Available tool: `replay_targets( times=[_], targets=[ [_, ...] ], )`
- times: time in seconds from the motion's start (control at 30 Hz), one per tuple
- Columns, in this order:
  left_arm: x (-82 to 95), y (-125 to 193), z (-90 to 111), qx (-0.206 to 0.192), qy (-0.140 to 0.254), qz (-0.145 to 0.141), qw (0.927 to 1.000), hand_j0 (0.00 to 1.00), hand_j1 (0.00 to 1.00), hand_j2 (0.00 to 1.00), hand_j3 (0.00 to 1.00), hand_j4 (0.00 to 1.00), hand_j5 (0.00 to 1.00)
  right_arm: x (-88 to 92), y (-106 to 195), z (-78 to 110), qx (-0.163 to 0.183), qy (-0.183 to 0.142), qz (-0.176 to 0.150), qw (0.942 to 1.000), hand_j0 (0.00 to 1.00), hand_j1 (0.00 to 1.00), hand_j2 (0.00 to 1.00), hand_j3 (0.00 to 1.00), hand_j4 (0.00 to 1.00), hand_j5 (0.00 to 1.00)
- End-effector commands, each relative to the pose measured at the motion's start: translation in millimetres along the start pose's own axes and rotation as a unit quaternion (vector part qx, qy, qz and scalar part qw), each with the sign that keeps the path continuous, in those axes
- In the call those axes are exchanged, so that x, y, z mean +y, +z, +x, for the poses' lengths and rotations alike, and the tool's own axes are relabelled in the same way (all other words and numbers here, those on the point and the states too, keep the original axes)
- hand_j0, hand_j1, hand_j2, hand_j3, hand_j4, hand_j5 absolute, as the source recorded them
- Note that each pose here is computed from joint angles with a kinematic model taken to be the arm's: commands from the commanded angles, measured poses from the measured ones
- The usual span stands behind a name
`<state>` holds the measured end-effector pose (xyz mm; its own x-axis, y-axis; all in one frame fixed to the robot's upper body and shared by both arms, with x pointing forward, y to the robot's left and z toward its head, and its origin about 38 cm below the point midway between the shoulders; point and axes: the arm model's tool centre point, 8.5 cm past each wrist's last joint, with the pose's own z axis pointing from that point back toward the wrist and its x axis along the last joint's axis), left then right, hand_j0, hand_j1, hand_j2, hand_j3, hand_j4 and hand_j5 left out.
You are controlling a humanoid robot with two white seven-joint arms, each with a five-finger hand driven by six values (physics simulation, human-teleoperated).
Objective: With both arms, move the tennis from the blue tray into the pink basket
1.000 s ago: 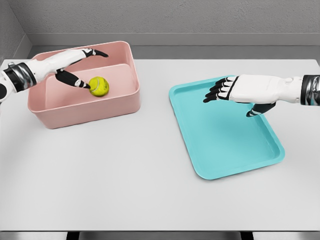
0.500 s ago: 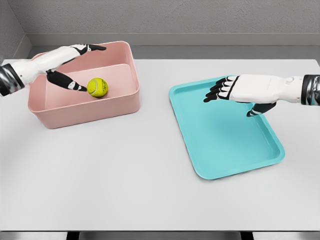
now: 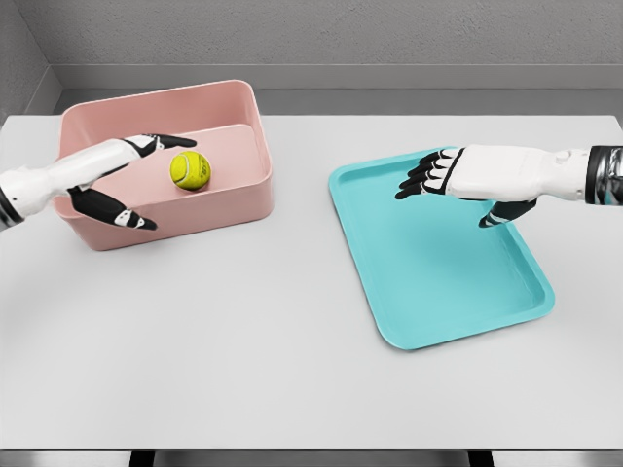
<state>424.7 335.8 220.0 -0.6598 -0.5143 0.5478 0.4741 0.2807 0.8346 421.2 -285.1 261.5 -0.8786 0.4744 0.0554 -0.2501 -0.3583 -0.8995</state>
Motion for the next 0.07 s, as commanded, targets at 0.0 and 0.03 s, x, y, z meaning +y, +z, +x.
replay_targets(
  times=[0.0,0.03],
  targets=[
    [3.4,4.9,2.5,0.001,-0.001,0.001,1.0,1.0,1.0,1.0,1.0,1.0,1.0,-0.7,0.5,-0.2,0.0,-0.003,-0.003,1.0,1.0,1.0,1.0,1.0,1.0,1.0],
    [1.2,5.5,2.5,0.001,0.002,-0.001,1.0,1.0,1.0,1.0,1.0,1.0,1.0,-0.6,0.5,-0.2,0.0,-0.003,-0.002,1.0,1.0,1.0,1.0,1.0,1.0,1.0]
  ],
)
